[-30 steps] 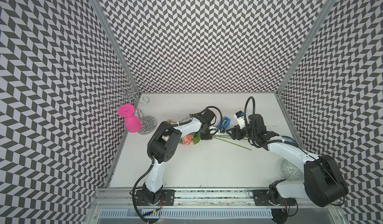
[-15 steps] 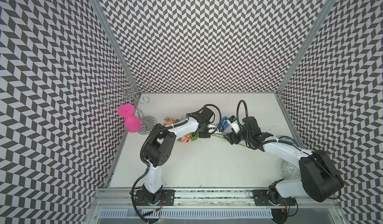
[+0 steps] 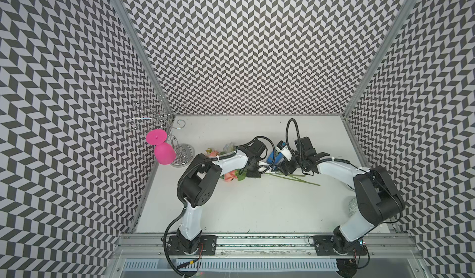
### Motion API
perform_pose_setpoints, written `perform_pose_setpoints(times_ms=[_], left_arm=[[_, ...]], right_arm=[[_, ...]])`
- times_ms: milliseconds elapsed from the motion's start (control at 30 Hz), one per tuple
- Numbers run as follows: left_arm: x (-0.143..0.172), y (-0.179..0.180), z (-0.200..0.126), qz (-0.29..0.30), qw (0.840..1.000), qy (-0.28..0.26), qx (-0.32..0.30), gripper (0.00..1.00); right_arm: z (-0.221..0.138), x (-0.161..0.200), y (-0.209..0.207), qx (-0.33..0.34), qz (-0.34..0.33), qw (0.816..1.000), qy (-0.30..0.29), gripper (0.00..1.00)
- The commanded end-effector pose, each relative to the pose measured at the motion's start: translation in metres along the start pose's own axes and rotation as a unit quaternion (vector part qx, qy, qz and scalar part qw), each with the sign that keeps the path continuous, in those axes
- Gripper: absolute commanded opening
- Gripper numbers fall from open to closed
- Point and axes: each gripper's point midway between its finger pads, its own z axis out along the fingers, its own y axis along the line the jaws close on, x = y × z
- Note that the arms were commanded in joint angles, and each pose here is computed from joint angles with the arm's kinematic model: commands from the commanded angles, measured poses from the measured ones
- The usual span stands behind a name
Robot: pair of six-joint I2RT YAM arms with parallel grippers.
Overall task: Wrap bouquets with tape
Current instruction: Pick up the unwrapped bouquet from the center of the board.
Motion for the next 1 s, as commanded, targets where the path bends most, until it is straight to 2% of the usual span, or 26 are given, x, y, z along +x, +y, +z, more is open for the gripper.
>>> perform_pose_setpoints(times_ms=[0,233,367,533,600,633,767,800,833,967], left_arm=[[-0.011,0.015,-0.017,0.004,0.999,-0.033,-0.032,0.0],[-0.024,0.018,-0.023,0.014,0.998,-0.052,-0.038,0.0],[-0.028,0.019,-0.027,0.016,0.997,-0.062,-0.043,0.0],[-0.03,0.02,-0.028,0.016,0.996,-0.069,-0.046,0.0],[-0.031,0.022,-0.027,0.017,0.996,-0.069,-0.046,0.0],[-0.03,0.023,-0.027,0.017,0.996,-0.068,-0.046,0.0],[-0.023,0.025,-0.027,0.007,0.996,-0.071,-0.046,0.0],[-0.023,0.026,-0.028,0.005,0.996,-0.072,-0.047,0.0],[-0.021,0.027,-0.027,0.004,0.996,-0.072,-0.047,0.0],[-0.023,0.035,-0.028,-0.001,0.996,-0.071,-0.055,0.0]], right_arm=[[0.007,0.023,0.012,-0.024,-0.026,0.999,0.028,0.85],[0.024,0.042,0.004,-0.011,-0.032,0.997,0.068,0.86],[0.029,0.05,-0.005,0.019,-0.037,0.996,0.077,0.86],[0.044,0.079,-0.009,0.063,-0.056,0.985,0.149,0.73],[0.046,0.092,-0.005,0.068,-0.067,0.981,0.171,0.64],[0.047,0.097,-0.004,0.065,-0.066,0.98,0.178,0.56],[0.047,0.103,-0.001,0.06,-0.066,0.978,0.186,0.18],[0.047,0.104,-0.001,0.061,-0.066,0.978,0.188,0.13],[0.046,0.105,0.0,0.057,-0.071,0.977,0.19,0.0],[0.04,0.079,0.004,0.055,-0.079,0.986,0.135,0.0]])
